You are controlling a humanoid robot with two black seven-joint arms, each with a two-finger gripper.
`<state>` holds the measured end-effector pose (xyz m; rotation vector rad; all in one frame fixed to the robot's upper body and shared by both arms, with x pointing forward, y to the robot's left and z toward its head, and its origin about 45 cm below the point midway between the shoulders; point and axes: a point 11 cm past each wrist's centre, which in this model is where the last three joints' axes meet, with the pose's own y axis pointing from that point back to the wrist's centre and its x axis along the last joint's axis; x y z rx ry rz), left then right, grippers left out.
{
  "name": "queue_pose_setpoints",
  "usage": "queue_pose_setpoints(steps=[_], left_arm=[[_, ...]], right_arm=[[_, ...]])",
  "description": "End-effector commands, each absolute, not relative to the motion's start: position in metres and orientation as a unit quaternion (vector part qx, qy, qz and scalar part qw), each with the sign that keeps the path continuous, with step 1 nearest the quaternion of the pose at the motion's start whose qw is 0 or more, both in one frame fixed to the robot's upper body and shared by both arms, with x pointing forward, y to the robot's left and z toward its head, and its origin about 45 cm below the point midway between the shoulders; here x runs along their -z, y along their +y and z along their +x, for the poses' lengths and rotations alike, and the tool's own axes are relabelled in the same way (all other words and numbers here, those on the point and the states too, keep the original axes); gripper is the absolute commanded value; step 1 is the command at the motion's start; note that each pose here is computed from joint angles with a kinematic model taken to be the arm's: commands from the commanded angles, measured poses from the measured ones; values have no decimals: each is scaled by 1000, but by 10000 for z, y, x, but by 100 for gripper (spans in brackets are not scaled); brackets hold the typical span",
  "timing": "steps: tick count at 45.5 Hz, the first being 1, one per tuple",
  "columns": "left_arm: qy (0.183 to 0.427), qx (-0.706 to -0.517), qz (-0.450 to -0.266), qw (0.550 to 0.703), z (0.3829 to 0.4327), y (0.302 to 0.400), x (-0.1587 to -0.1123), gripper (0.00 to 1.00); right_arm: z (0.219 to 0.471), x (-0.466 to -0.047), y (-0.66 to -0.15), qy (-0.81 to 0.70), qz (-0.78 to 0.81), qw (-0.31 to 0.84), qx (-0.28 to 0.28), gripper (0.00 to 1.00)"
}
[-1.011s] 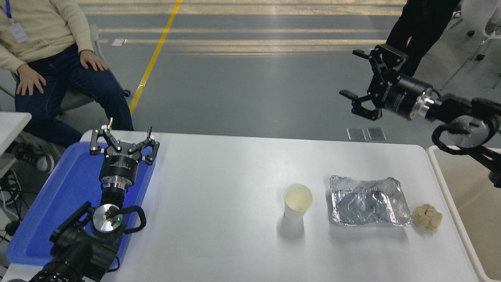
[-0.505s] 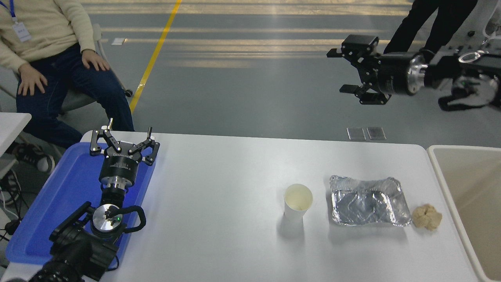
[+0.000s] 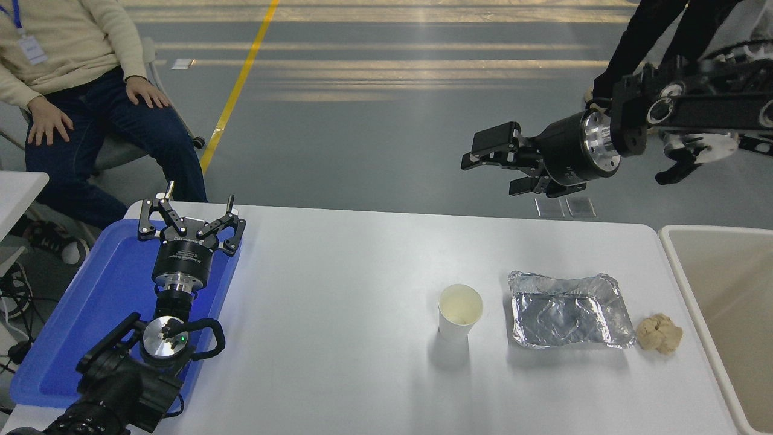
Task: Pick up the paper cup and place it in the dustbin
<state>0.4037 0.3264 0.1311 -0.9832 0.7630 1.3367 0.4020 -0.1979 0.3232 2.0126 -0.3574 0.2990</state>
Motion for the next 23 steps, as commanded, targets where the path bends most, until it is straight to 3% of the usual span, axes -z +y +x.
queue_pose_setpoints(steps=[1, 8, 23], left_arm=[[331, -579, -426, 612, 4037, 3265, -1312, 100], [331, -579, -425, 612, 4037, 3263, -1311, 100], [330, -580, -424, 613, 4032, 3283, -1312, 100]], right_arm=[[3754, -2976, -1957, -69, 796, 589, -123, 100], [3531, -2829, -2139, -32, 763, 638, -103, 100], [3287, -2971, -2650, -31, 713, 698, -53, 100]])
